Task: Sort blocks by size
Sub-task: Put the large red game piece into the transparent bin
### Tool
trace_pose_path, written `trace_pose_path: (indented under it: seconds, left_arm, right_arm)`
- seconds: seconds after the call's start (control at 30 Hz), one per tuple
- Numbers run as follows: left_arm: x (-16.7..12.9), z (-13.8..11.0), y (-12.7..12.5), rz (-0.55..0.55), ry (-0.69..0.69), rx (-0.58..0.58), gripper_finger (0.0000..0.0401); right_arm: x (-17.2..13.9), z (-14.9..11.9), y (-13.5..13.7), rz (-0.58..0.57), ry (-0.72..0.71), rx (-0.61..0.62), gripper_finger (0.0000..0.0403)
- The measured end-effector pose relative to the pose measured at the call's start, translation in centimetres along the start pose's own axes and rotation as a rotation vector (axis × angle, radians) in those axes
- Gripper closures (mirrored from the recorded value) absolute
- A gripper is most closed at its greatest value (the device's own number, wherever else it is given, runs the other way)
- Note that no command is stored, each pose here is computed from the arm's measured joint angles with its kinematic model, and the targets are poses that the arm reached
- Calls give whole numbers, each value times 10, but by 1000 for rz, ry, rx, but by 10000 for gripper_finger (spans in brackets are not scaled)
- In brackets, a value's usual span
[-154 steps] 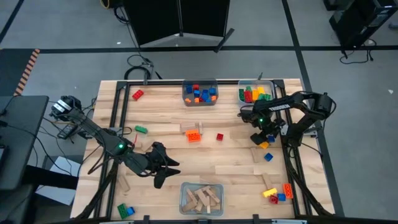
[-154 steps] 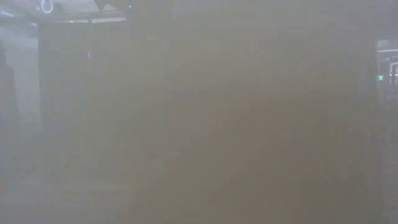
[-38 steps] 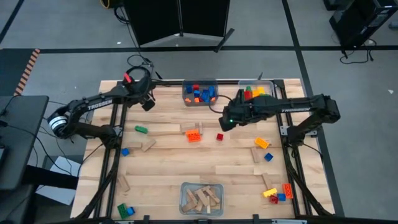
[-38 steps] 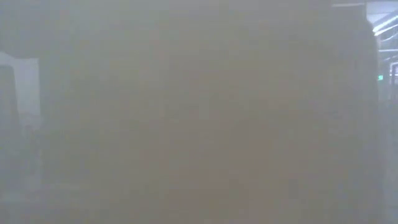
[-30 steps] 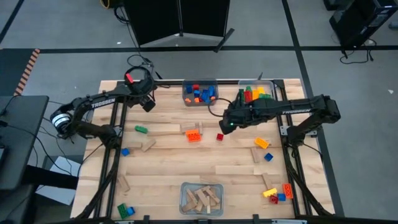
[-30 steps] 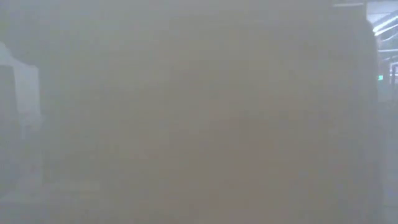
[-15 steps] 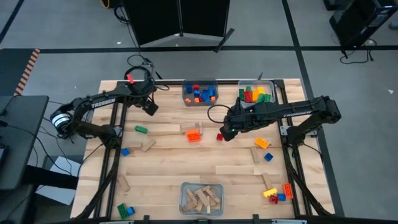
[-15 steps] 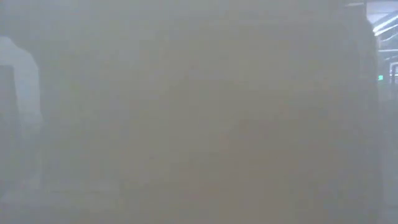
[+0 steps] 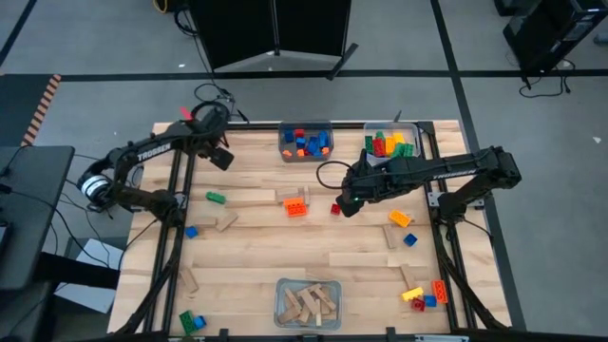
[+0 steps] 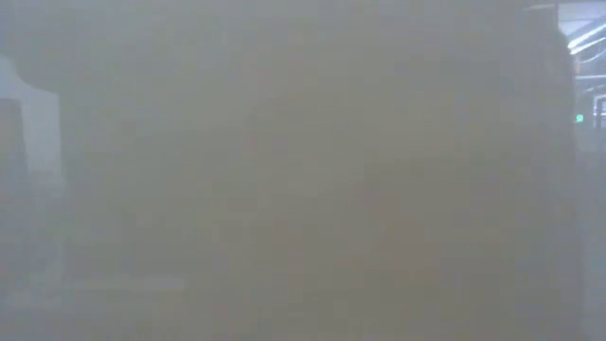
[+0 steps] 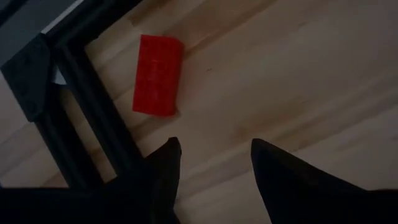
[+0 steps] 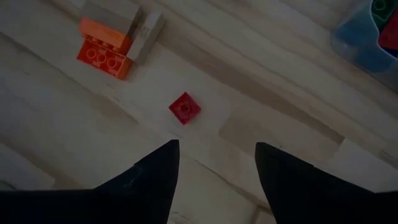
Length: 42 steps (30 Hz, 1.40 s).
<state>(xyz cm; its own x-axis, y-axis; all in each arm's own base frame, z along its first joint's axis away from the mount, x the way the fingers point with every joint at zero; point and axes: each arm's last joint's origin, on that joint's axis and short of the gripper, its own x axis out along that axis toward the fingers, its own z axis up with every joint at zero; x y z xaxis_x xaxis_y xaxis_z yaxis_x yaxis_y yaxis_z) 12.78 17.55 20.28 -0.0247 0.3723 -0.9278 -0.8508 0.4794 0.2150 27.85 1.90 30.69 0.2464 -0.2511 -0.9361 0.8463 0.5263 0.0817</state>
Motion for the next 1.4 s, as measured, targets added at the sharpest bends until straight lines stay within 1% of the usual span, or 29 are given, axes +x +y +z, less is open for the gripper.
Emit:
trace_pose_path:
  seconds: [0.07,0.13,0.23,0.37,0.47,0.6,0.7,0.83,0.9,1.07,1.23,1.4]
  left_arm:
    - [2,2,7,-14,-9,-9,199]
    - [2,5,12,-49,-30,-20,198]
    - [-1,16,20,-67,-105,-34,194]
    - [-7,26,30,-95,-170,-64,192]
    - [-7,37,33,-142,-185,-76,192]
    - [2,56,33,-157,-113,-8,192]
    - [15,69,32,-146,11,19,192]
    - [27,80,34,-29,176,35,192]
    - [36,84,34,10,229,63,192]
    - [54,91,31,12,279,142,192]
    - [65,91,29,24,305,151,192]
    - [67,91,30,67,318,158,192]
  right_arm:
    - [0,0,0,0,0,4,178]
    - [0,0,0,2,-1,8,178]
    - [0,1,1,11,-6,12,178]
    - [0,2,2,23,-13,40,178]
    - [0,2,2,26,-15,63,181]
    - [0,2,2,21,-26,88,183]
    - [0,2,2,21,-26,108,183]
    - [0,2,2,21,-26,132,183]
    - [0,2,3,22,-27,140,185]
    - [0,2,3,23,-32,153,185]
    - [0,3,3,16,-47,154,187]
    - [0,3,2,16,-48,149,188]
